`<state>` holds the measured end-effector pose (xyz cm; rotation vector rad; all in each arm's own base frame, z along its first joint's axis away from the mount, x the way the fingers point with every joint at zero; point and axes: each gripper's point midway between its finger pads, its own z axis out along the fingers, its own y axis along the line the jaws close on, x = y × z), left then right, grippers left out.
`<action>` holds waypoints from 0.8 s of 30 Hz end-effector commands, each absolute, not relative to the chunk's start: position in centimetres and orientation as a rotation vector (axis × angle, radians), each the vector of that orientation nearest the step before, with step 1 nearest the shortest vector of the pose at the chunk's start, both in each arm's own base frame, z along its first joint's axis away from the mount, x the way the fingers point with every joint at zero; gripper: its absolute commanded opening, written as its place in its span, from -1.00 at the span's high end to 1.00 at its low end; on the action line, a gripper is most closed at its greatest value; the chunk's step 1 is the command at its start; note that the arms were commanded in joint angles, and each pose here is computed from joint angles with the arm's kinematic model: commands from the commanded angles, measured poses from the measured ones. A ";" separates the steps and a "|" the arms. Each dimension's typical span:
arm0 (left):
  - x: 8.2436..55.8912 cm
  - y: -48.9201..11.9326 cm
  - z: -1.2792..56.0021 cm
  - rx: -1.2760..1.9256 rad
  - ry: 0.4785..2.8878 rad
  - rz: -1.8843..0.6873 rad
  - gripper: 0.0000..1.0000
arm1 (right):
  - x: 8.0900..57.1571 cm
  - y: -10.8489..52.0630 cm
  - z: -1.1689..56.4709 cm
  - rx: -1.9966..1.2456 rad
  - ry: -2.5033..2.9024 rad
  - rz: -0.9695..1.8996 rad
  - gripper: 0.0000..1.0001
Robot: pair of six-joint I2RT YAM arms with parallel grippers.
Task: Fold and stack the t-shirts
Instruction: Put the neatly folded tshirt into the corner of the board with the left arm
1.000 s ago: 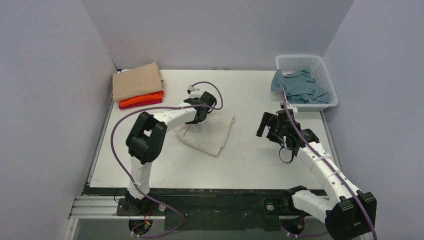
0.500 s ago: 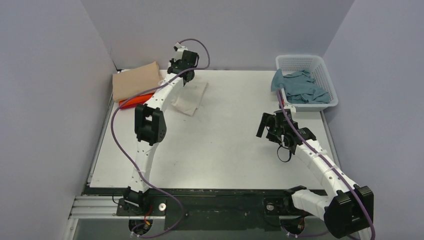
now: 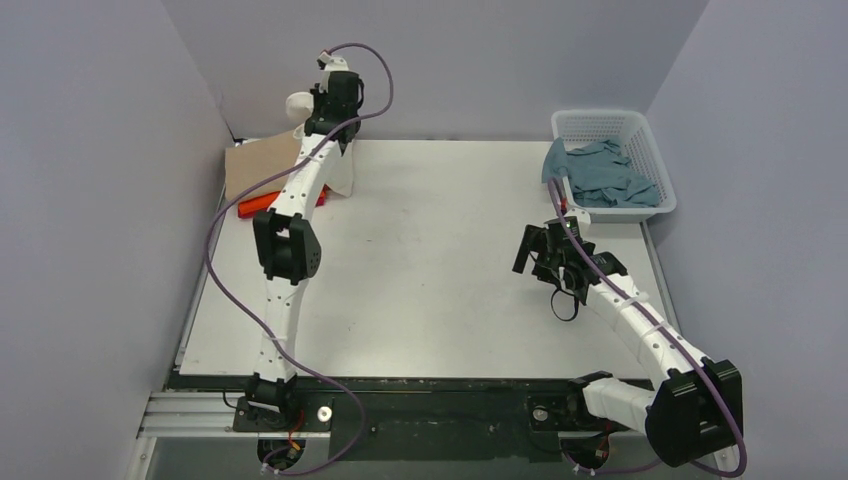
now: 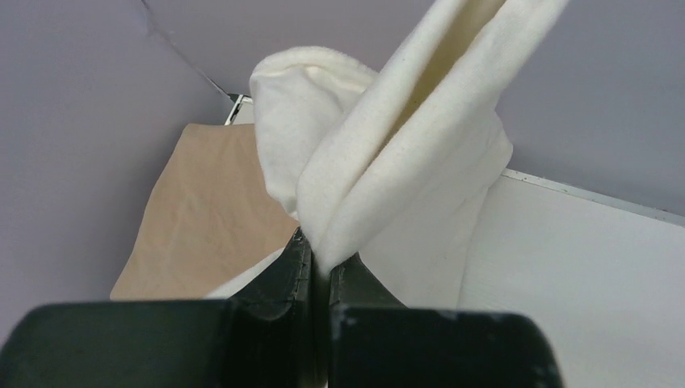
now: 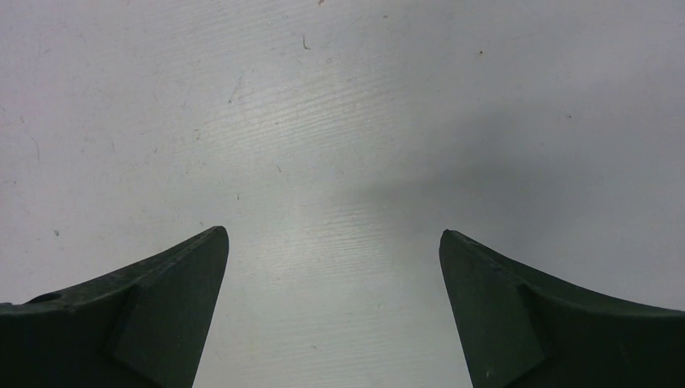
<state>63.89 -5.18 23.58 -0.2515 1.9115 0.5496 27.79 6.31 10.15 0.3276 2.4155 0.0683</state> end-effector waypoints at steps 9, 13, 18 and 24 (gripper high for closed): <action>62.1 -2.4 38.3 -0.286 1.661 0.387 1.00 | 27.6 5.7 9.4 0.339 2.425 0.012 -1.00; 62.3 -0.8 37.9 -0.294 1.681 0.339 1.00 | 27.6 5.6 9.6 0.338 2.421 0.002 -1.00; 62.8 0.9 36.5 -0.296 1.723 0.293 1.00 | 27.6 5.5 9.7 0.342 2.420 -0.012 -1.00; 63.9 4.9 32.2 -0.325 1.809 0.264 1.00 | 27.5 5.2 9.6 0.342 2.434 -0.047 -1.00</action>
